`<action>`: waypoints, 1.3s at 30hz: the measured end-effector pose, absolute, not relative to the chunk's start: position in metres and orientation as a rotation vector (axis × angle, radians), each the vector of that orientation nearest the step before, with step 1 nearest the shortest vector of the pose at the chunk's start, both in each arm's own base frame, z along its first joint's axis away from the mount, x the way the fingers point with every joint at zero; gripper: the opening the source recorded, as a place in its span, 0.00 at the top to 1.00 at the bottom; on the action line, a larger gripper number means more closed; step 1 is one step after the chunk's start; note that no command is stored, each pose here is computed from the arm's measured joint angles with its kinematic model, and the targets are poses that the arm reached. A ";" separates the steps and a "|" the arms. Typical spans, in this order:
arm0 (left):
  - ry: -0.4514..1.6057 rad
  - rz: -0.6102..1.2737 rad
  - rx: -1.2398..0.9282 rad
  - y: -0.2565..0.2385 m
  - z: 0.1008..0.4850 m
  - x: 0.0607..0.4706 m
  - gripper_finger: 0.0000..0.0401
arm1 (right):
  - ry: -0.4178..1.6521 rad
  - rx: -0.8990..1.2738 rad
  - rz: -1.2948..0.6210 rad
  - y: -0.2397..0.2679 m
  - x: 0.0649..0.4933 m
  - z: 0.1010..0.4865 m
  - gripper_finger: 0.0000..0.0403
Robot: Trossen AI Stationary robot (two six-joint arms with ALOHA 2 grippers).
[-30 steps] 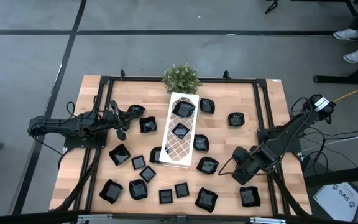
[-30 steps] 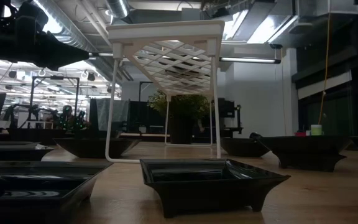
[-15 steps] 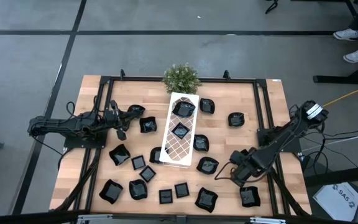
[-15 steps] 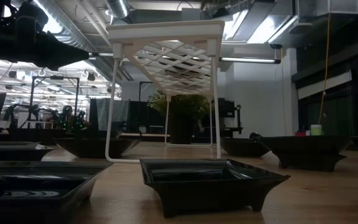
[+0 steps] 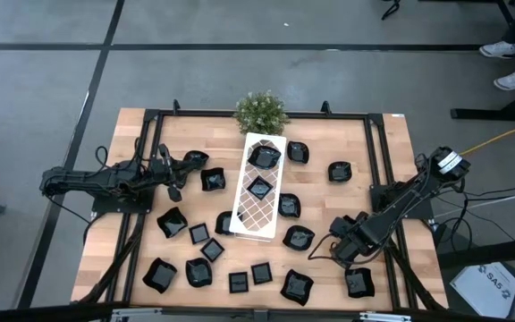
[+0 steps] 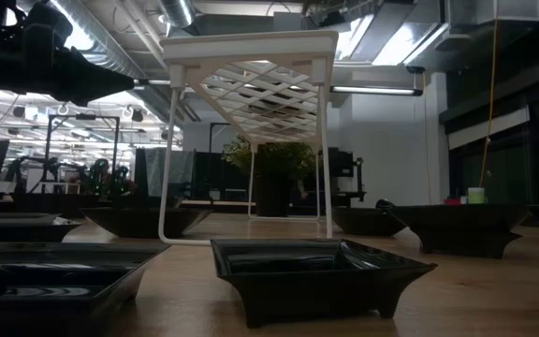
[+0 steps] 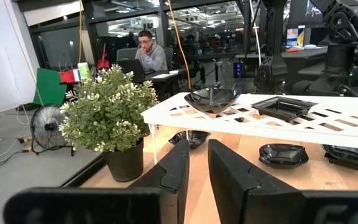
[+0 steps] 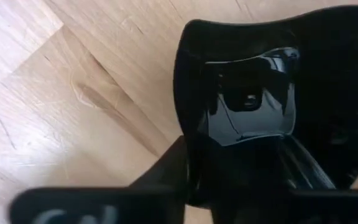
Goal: Pick & Place Mini shaped plates
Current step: Put the distorted square plate on the shelf
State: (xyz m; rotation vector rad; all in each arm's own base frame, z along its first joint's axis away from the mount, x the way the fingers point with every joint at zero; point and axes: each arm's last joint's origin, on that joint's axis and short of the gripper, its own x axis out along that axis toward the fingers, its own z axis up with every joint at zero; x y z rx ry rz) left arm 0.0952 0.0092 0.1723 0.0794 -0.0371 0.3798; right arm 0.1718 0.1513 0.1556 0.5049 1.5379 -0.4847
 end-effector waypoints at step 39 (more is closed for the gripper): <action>-0.037 0.379 0.079 0.009 0.172 0.095 0.87 | 0.849 -0.578 -0.107 0.174 0.234 0.312 0.99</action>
